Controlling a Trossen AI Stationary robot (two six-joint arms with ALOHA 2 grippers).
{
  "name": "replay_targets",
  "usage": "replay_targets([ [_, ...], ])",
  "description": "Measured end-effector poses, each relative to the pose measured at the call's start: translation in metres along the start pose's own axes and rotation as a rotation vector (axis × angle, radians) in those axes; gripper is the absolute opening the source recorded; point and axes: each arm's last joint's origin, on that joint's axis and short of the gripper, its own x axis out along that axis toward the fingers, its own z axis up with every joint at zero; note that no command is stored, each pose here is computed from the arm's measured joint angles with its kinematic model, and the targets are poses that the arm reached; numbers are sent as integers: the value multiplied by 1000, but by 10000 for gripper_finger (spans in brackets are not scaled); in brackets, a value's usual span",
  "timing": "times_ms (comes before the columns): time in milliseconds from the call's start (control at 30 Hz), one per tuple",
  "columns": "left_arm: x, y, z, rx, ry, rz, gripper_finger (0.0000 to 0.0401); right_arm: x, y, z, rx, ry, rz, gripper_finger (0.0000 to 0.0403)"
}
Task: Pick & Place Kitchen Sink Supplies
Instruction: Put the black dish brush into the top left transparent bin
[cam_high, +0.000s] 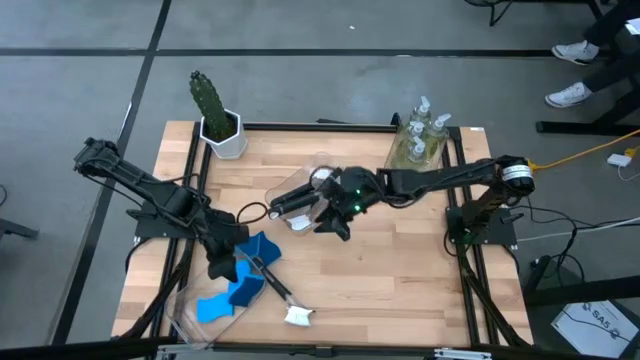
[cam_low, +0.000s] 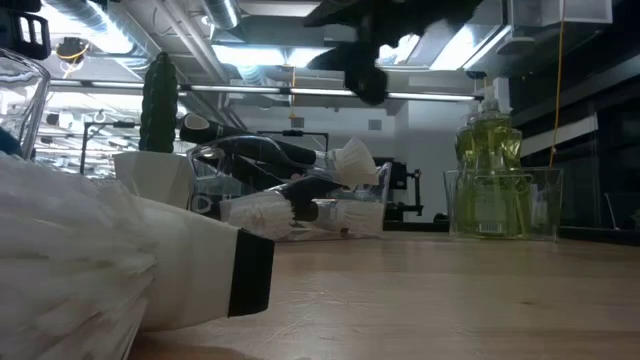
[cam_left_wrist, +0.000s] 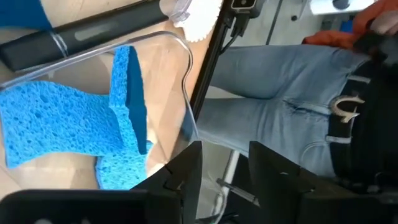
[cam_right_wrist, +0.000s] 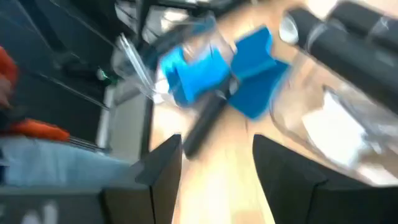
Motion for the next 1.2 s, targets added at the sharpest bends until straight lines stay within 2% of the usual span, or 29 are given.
replay_targets([
  [100, 2, 0, 0, 51, 6, 5, 121, -2, 23, -5, -25, 27, -130, 196],
  [233, 2, 0, 0, 122, 10, 5, 118, 0, 65, -4, -139, 62, -288, 196],
  [333, 2, 0, -1, 198, 14, 5, 118, 6, 82, -5, -192, 77, -419, 196],
  [400, 2, 0, -1, 267, 13, 6, 118, 14, 89, -5, -207, 64, -468, 196],
  [633, 2, 3, -2, 524, 27, 36, 118, 54, 106, -16, -116, 79, -451, 196],
  [833, 7, -9, 10, 780, -154, 25, 118, 71, 124, -33, -76, 117, -419, 196],
  [967, 23, -25, 22, 946, -221, -19, 117, 50, 145, -27, -88, 163, -360, 196],
  [1200, 64, -38, 53, 1007, -152, 246, 117, -10, 167, -16, -91, 179, -353, 196],
])
